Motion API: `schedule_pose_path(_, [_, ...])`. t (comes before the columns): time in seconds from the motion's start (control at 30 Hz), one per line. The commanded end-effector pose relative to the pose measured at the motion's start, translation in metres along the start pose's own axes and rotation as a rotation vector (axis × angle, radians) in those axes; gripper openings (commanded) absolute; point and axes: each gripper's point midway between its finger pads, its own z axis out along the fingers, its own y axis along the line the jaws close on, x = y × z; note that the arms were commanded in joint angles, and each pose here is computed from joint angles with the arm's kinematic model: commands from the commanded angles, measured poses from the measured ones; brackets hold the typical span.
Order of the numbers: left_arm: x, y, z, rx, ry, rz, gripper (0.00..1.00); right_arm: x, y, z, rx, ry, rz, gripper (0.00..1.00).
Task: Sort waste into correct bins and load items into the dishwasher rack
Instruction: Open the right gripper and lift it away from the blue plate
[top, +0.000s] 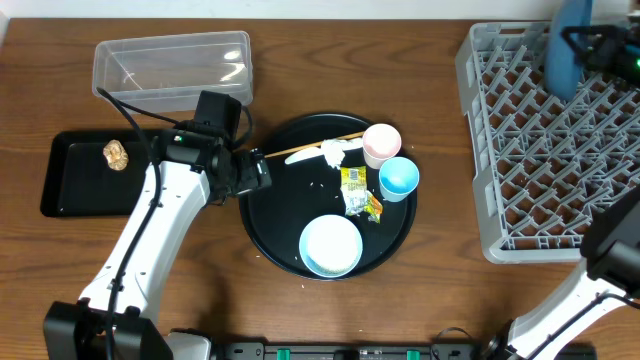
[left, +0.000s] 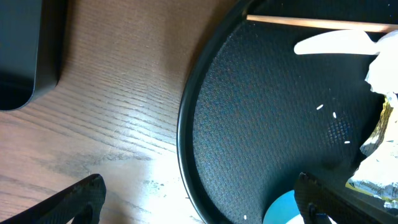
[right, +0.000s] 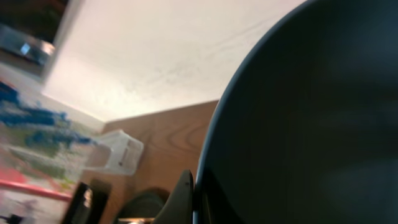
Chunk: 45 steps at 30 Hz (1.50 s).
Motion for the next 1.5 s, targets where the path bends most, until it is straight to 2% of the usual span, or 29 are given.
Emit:
schedule_pose_path(0.0, [-0.003, 0.001, 0.0, -0.004, -0.006, -0.006, 0.98, -0.01, 0.001, -0.022, -0.056, -0.024, 0.064, 0.01])
schedule_pose_path(0.37, [-0.005, 0.0, 0.0, 0.001, -0.014, -0.007, 0.98, -0.012, -0.001, -0.037, -0.092, -0.034, 0.089, 0.01])
schedule_pose_path(0.53, [-0.005, 0.0, 0.0, 0.001, -0.014, -0.006, 0.98, -0.016, -0.007, -0.046, -0.073, -0.051, 0.118, 0.1])
schedule_pose_path(0.57, [-0.005, 0.0, 0.0, 0.001, -0.014, -0.006, 0.98, -0.017, -0.01, -0.049, -0.065, -0.058, 0.125, 0.08])
schedule_pose_path(0.6, [-0.005, 0.0, 0.0, 0.001, -0.014, -0.006, 0.98, -0.017, -0.014, -0.052, -0.048, -0.065, 0.142, 0.04])
schedule_pose_path(0.8, [-0.005, 0.0, 0.0, 0.001, -0.014, -0.006, 0.98, -0.014, -0.044, -0.071, 0.088, -0.095, 0.21, 0.05])
schedule_pose_path(1.1, [-0.005, 0.0, 0.0, 0.001, -0.015, -0.006, 0.98, 0.012, -0.089, -0.097, 0.475, -0.04, 0.21, 0.01])
schedule_pose_path(1.47, [-0.005, 0.0, 0.0, 0.001, -0.014, -0.006, 0.98, 0.022, -0.1, -0.099, 0.578, 0.011, 0.175, 0.01])
